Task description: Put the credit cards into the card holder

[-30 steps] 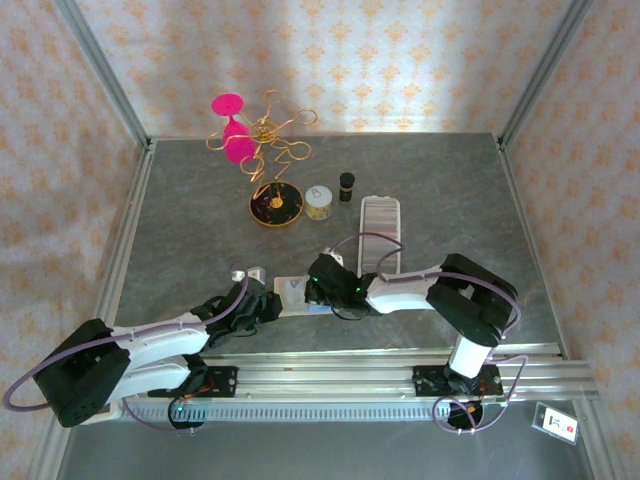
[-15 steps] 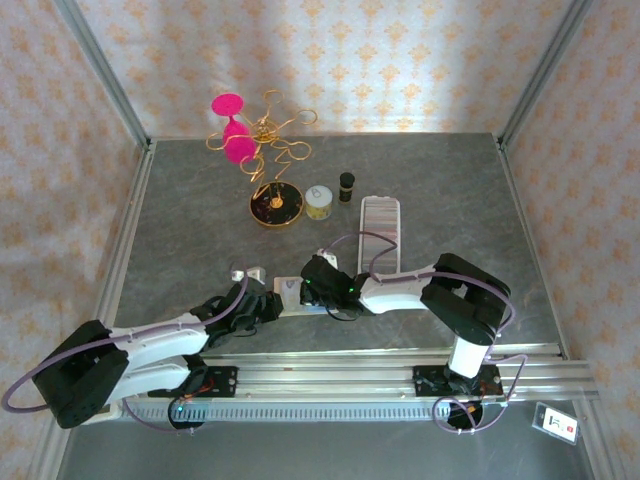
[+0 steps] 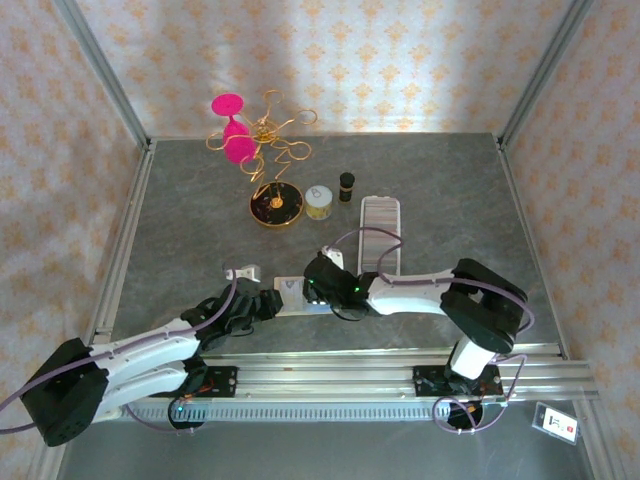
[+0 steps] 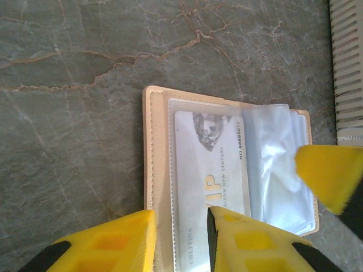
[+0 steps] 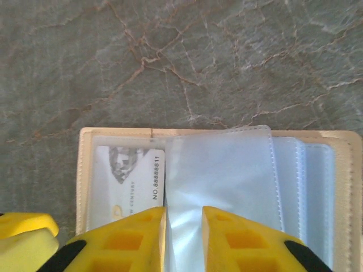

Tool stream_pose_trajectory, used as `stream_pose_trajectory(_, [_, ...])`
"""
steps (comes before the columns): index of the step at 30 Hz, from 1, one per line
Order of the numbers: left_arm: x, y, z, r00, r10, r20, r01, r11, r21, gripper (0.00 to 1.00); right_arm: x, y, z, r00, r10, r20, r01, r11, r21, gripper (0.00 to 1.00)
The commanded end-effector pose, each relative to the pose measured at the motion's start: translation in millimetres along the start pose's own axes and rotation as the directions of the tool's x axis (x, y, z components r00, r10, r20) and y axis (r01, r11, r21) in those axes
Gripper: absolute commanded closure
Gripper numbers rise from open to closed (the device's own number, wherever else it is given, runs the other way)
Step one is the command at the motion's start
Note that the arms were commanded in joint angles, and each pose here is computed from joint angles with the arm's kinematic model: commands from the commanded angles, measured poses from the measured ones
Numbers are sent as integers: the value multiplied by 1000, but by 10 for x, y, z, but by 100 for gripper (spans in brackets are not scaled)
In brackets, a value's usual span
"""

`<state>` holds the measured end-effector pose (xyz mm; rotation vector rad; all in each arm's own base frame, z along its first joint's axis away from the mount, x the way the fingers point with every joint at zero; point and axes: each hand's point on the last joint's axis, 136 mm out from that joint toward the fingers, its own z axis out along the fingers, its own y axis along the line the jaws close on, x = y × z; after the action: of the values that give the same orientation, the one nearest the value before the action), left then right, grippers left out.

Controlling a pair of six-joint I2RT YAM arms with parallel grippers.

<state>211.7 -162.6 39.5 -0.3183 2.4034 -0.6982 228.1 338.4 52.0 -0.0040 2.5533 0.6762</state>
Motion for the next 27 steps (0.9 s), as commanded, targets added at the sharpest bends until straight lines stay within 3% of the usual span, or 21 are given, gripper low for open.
stream_pose_trajectory(1, [-66, -9, -12, 1000, 20, 23, -19, 999, -29, 68, 1, -180, -130, 1000, -11, 21, 10, 998, 58, 74])
stream_pose_trajectory(9, [30, -18, 100, 999, 33, -32, -34, 999, -32, 65, 181, -415, -160, 1000, 23, -20, -21, 995, 97, 65])
stream_pose_trajectory(27, [184, 57, 186, 995, 39, -92, -43, 998, -41, 69, 240, -320, -122, 997, 57, -45, -55, 998, 40, 65])
